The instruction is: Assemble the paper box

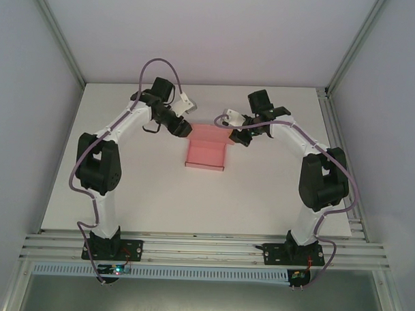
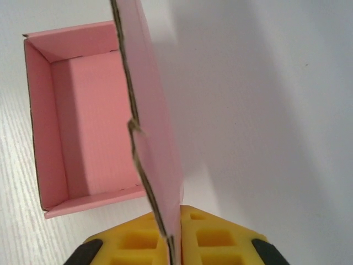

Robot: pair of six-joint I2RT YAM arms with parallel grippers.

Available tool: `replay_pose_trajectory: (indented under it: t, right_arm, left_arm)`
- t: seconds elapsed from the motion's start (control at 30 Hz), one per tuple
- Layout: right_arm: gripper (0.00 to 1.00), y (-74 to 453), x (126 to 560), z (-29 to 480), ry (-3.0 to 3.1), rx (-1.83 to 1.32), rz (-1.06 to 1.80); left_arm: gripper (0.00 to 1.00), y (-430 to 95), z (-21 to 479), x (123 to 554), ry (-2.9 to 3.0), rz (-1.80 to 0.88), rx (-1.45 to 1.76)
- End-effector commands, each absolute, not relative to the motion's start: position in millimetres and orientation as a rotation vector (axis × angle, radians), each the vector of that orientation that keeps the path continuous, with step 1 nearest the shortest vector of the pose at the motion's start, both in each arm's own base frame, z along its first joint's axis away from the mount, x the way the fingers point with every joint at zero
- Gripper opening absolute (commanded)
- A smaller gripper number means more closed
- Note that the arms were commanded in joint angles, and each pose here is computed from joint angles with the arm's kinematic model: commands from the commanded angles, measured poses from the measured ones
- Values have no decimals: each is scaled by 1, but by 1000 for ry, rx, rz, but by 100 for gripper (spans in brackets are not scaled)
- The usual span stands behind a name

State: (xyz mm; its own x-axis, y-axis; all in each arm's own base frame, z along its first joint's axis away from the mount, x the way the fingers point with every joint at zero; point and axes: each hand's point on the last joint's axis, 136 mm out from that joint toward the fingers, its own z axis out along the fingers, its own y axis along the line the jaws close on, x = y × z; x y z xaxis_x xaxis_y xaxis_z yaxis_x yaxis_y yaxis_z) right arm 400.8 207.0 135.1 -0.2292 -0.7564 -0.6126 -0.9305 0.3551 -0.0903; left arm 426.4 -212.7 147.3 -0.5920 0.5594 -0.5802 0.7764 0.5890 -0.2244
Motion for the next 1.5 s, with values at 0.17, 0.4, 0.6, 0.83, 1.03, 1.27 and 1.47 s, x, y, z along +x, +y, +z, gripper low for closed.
replay_pose_trajectory:
  t: [0.17, 0.4, 0.6, 0.83, 1.03, 1.27, 1.47]
  right_arm:
    - [5, 204, 414, 146, 2069, -1378, 350]
    - [0, 212, 438, 167, 2160, -938, 189]
    - [0, 206, 458, 195, 2105, -193, 260]
    - [0, 216, 446, 198, 1975, 152, 382]
    - [0, 234, 433, 176, 1975, 248, 522]
    - [1, 244, 414, 158, 1993, -4, 471]
    - [1, 240, 380, 123, 1991, -218, 469]
  left_arm:
    - [22, -219, 135, 401, 2431, -677, 1093]
    - [0, -218, 142, 432, 2486, -411, 828]
    - [0, -253, 170, 455, 2446, -575, 404]
    - [0, -277, 188, 461, 2346, -767, 114]
    - [6, -288, 192, 469, 2281, -939, -54]
    - [2, -292, 171, 454, 2327, -896, 111]
    - [0, -287, 123, 400, 2314, -758, 447]
